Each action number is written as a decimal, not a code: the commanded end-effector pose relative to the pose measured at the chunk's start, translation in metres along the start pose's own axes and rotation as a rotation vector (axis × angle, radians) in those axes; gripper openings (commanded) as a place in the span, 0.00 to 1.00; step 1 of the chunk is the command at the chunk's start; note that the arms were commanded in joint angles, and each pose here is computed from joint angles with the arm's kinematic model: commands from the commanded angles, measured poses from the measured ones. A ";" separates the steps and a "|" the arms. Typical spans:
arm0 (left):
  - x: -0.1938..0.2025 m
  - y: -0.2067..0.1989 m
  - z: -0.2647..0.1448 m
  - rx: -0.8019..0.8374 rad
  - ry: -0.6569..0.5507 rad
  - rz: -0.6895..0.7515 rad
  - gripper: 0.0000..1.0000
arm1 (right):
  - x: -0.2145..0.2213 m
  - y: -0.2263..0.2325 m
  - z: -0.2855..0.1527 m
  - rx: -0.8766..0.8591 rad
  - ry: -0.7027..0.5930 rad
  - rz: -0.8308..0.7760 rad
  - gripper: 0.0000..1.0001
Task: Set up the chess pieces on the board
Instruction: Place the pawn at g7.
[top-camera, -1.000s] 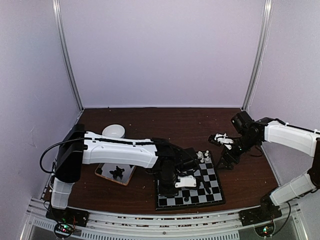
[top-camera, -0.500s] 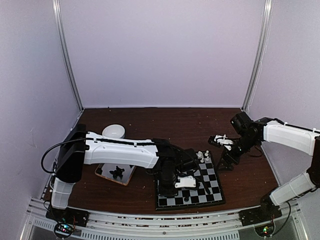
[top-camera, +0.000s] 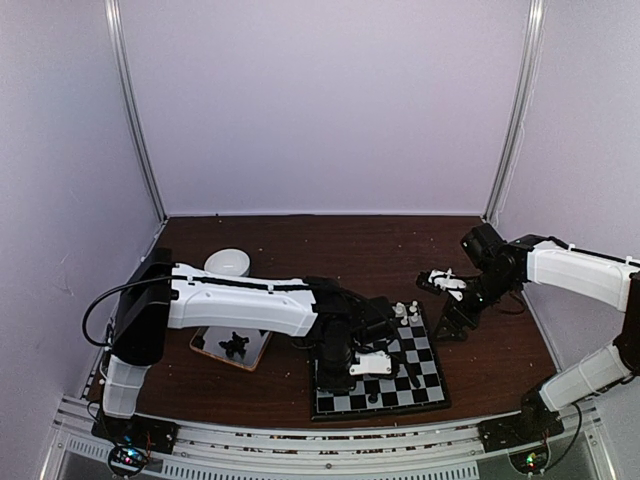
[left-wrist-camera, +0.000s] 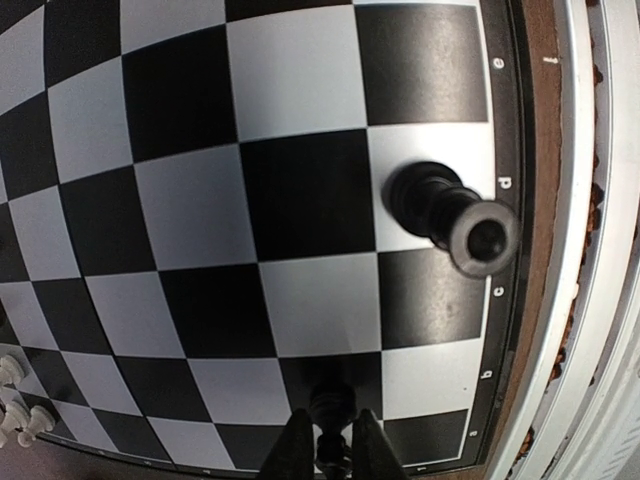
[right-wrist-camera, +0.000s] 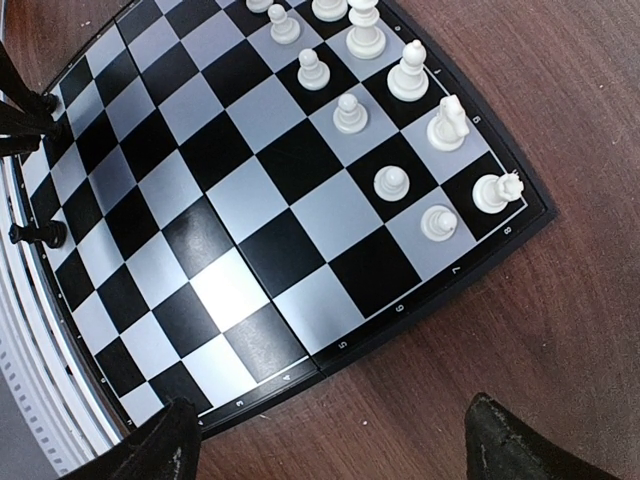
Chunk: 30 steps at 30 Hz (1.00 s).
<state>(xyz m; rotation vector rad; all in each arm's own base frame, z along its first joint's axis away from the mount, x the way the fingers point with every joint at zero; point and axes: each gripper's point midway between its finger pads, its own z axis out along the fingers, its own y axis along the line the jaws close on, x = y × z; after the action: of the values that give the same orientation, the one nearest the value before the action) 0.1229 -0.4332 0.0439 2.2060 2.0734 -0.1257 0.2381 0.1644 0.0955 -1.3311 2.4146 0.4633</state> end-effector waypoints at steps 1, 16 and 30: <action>-0.006 0.005 0.001 -0.008 -0.020 0.014 0.14 | -0.006 0.002 -0.003 -0.012 -0.009 -0.020 0.92; -0.005 0.005 0.001 -0.014 -0.026 0.011 0.07 | -0.005 0.003 -0.001 -0.025 -0.001 -0.018 0.92; -0.014 0.004 -0.004 -0.003 -0.056 0.010 0.06 | -0.005 0.004 -0.001 -0.028 0.002 -0.019 0.92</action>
<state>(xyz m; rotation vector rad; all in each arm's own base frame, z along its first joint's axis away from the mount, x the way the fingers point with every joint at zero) 0.1235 -0.4367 0.0439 2.2025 2.0583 -0.1385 0.2340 0.1640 0.0922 -1.3543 2.4255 0.4780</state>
